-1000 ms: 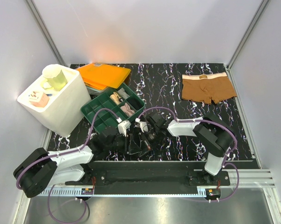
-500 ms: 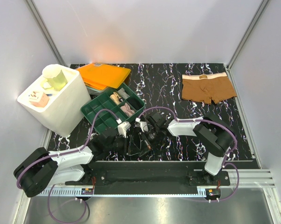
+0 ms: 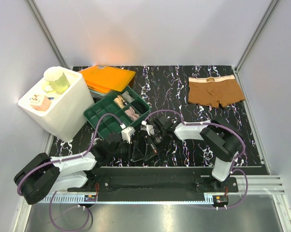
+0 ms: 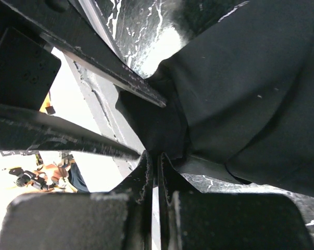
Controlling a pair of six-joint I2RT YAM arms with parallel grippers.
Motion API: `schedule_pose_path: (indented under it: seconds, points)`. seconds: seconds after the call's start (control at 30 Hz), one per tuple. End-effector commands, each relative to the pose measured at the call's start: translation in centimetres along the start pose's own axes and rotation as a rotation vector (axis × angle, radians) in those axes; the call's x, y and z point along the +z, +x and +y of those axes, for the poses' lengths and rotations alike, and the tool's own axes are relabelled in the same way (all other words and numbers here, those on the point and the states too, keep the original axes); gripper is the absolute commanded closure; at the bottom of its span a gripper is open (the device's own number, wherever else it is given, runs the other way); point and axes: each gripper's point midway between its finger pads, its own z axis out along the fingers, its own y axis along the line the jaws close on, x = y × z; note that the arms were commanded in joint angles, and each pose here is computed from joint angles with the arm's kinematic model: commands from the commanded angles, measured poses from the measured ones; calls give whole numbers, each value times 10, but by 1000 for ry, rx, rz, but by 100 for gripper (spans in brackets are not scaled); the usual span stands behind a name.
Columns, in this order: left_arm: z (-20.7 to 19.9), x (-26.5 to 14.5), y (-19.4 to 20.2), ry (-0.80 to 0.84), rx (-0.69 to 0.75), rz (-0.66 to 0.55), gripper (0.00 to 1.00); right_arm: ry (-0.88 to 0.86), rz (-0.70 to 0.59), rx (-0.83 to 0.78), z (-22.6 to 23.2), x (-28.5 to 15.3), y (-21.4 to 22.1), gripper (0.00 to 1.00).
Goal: Roll the underwear
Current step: Roll the underwear to the center of the board.
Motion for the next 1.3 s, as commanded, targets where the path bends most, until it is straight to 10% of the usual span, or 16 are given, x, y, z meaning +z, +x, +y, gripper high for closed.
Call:
schedule_pose_path:
  seconds: [0.0,0.3,0.5,0.77,1.27]
  points:
    - [10,-1,5,-33,29,-1,59,-36,-15,-26,4,-3,-11,100]
    - [12,-1,9,-42,26,16,67,-31,-20,-11,-6,-3,-14,100]
    - [30,1,17,-140,-10,65,96,-18,-43,-13,-8,-8,-19,99]
    - [34,3,17,-199,-103,83,100,53,-136,-82,-3,-26,-28,42]
    - [25,0,16,-169,-349,96,100,180,-421,-360,5,-36,-24,38]
